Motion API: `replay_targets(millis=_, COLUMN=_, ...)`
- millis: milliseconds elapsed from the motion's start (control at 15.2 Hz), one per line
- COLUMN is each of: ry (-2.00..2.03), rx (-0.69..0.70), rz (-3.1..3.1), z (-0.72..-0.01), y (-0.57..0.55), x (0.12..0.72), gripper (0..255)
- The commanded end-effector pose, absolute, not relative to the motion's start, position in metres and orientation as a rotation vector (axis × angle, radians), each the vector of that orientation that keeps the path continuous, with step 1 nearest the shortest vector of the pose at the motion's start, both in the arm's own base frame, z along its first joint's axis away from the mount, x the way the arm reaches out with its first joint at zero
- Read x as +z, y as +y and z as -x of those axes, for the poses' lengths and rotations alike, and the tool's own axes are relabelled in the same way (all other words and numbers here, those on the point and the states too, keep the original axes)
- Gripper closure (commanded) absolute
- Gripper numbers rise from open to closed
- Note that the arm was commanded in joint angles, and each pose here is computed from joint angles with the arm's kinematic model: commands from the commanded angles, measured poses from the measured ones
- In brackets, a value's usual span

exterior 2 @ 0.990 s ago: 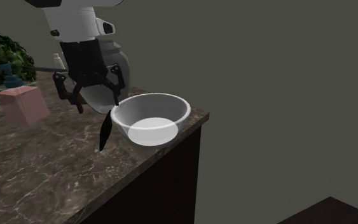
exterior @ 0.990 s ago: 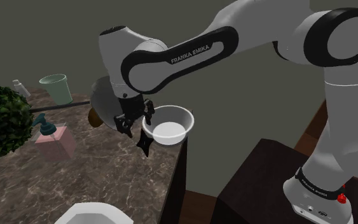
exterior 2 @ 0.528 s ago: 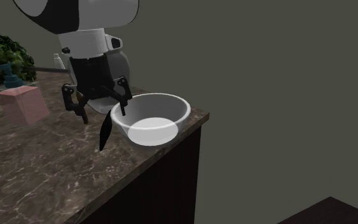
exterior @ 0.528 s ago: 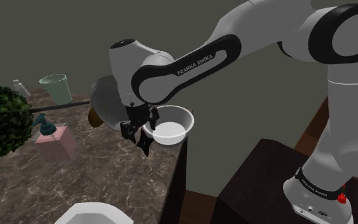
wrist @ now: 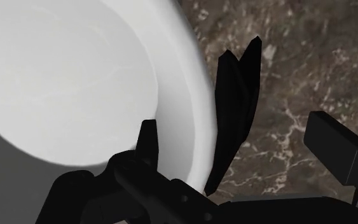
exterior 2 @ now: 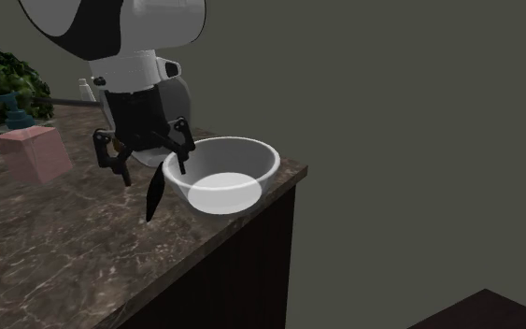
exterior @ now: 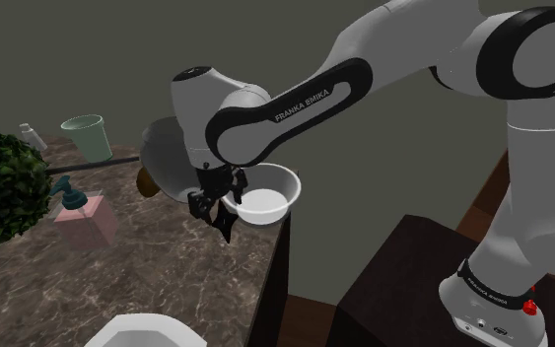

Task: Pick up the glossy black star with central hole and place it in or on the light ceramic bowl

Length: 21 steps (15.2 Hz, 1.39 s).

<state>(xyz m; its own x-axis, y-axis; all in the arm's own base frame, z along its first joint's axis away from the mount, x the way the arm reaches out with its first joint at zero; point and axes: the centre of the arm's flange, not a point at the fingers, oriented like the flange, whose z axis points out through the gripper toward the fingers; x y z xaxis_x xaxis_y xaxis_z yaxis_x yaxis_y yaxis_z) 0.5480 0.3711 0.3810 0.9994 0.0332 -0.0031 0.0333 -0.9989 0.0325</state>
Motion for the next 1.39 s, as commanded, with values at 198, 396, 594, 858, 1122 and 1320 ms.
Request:
replay_targets(millis=198, ry=0.052, rx=-0.004, rz=-3.109, z=-0.548, y=0.371, x=0.381, gripper=255)
replay_targets(millis=396, ry=0.052, rx=-0.003, rz=-3.108, z=-0.548, y=0.372, x=0.384, gripper=255)
replay_targets(millis=594, ry=0.052, rx=-0.004, rz=-3.109, z=-0.548, y=0.371, x=0.381, gripper=255)
replay_targets(millis=858, ry=0.052, rx=-0.004, rz=-3.109, z=-0.548, y=0.371, x=0.402, gripper=255)
replay_targets(millis=1122, ry=0.052, rx=-0.004, rz=-3.109, z=-0.548, y=0.371, x=0.423, gripper=255)
replay_targets(millis=1320, ry=0.052, rx=-0.004, rz=-3.109, z=-0.548, y=0.371, x=0.439, gripper=255)
